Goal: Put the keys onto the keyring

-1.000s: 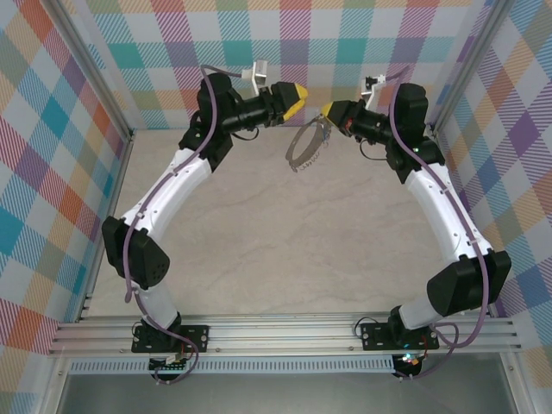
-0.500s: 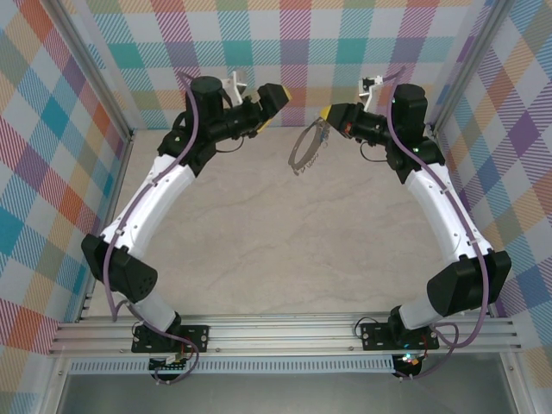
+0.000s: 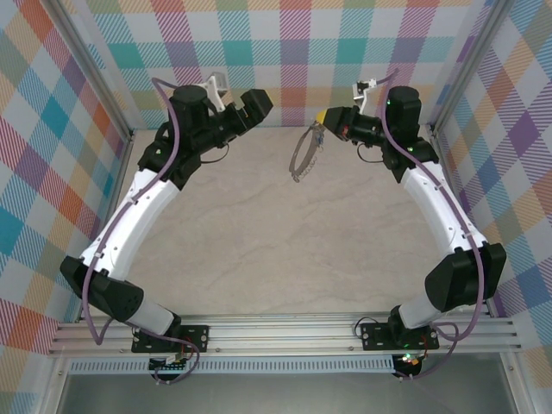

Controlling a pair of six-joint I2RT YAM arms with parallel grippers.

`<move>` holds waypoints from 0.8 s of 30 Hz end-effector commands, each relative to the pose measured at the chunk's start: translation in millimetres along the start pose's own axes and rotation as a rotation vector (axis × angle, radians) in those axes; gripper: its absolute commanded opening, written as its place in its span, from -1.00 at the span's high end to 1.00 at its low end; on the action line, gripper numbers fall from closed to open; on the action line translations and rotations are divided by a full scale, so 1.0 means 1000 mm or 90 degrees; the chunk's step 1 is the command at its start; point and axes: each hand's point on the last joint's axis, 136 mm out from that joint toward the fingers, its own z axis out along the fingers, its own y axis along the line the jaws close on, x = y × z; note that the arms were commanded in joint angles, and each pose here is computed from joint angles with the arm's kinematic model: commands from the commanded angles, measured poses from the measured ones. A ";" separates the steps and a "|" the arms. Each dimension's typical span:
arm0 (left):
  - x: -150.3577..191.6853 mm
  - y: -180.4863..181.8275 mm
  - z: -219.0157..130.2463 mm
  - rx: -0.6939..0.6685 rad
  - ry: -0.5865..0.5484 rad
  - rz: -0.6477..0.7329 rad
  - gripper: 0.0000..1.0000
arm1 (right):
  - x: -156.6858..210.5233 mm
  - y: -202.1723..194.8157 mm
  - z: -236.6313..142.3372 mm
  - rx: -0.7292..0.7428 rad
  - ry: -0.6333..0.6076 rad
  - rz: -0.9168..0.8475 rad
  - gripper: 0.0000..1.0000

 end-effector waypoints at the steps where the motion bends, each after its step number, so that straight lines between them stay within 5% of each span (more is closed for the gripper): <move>1: 0.006 0.005 0.009 0.003 0.033 0.004 -1.00 | -0.006 0.030 -0.006 -0.056 -0.005 -0.070 1.00; 13: -0.010 0.020 0.028 -0.040 -0.016 -0.109 -1.00 | -0.038 0.063 -0.025 -0.099 -0.055 -0.083 1.00; 17: -0.006 0.036 0.034 -0.102 -0.013 -0.118 -1.00 | -0.049 0.058 -0.030 -0.107 -0.081 -0.068 1.00; 24: -0.010 0.016 0.036 -0.085 -0.026 -0.064 -1.00 | -0.056 0.048 -0.035 -0.115 -0.105 -0.030 1.00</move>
